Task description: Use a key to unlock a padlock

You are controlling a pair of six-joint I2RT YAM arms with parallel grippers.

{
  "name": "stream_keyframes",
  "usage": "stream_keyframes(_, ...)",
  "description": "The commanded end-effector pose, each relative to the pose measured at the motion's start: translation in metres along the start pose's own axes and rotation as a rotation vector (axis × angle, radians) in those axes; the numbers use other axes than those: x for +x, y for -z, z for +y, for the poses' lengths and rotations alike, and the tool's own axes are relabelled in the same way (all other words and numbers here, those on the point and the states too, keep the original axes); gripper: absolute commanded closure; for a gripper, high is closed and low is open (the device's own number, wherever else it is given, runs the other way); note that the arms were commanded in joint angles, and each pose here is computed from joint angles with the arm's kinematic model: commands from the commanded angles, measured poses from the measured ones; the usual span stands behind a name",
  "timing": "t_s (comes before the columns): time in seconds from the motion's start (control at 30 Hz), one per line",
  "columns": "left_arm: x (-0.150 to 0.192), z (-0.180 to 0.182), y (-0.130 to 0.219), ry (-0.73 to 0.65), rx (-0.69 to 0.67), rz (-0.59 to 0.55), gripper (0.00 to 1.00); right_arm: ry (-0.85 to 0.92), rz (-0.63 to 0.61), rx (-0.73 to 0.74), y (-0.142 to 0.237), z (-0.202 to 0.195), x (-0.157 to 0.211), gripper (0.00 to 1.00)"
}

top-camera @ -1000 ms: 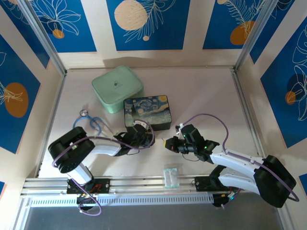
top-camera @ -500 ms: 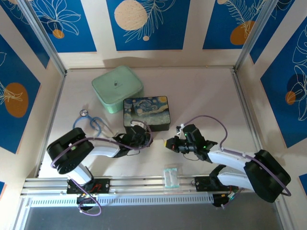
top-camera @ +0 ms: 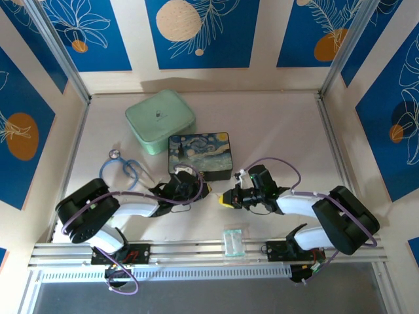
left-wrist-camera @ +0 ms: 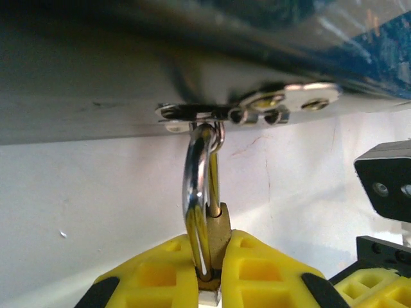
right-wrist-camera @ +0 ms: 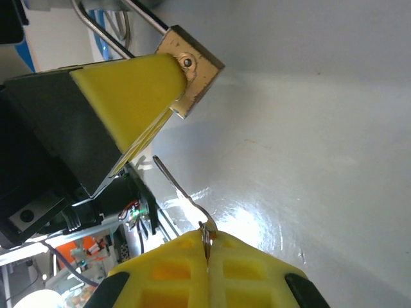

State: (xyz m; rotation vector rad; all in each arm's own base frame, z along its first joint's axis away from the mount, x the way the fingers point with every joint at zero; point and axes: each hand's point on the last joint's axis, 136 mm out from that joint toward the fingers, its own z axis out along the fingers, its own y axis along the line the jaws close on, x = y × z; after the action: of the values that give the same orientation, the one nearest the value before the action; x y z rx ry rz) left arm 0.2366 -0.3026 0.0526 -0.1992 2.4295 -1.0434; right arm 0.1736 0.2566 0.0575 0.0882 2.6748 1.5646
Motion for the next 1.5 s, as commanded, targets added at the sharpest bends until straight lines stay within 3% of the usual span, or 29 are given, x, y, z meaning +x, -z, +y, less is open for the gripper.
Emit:
stream_keyframes(0.0, -0.010, -0.028, 0.006, 0.057, 0.126, -0.029, 0.93, 0.000, 0.039, -0.069, -0.001, 0.013, -0.002, 1.00)
stream_keyframes(0.53, -0.019, -0.035, 0.009, 0.078, 0.133, -0.064, 0.97, -0.066, 0.116, -0.054, -0.009, 0.000, 0.003, 1.00)
stream_keyframes(0.7, -0.011, -0.017, -0.002, 0.054, 0.050, -0.032, 0.96, -0.069, 0.127, 0.185, -0.004, -0.025, 0.008, 1.00)
stream_keyframes(0.83, -0.002, 0.000, -0.010, 0.042, -0.025, 0.000, 0.93, -0.069, 0.115, 0.252, 0.000, -0.034, 0.009, 1.00)
stream_keyframes(1.03, 0.002, 0.009, -0.012, 0.045, -0.056, 0.005, 0.73, -0.025, 0.125, 0.321, -0.005, -0.033, 0.013, 1.00)
stream_keyframes(1.27, -0.003, 0.018, 0.004, 0.043, -0.111, -0.028, 0.44, 0.111, 0.091, 0.329, 0.001, -0.011, 0.009, 1.00)
stream_keyframes(1.47, -0.015, 0.015, 0.027, 0.023, -0.131, -0.093, 0.40, 0.133, 0.205, 0.401, 0.002, -0.023, 0.019, 1.00)
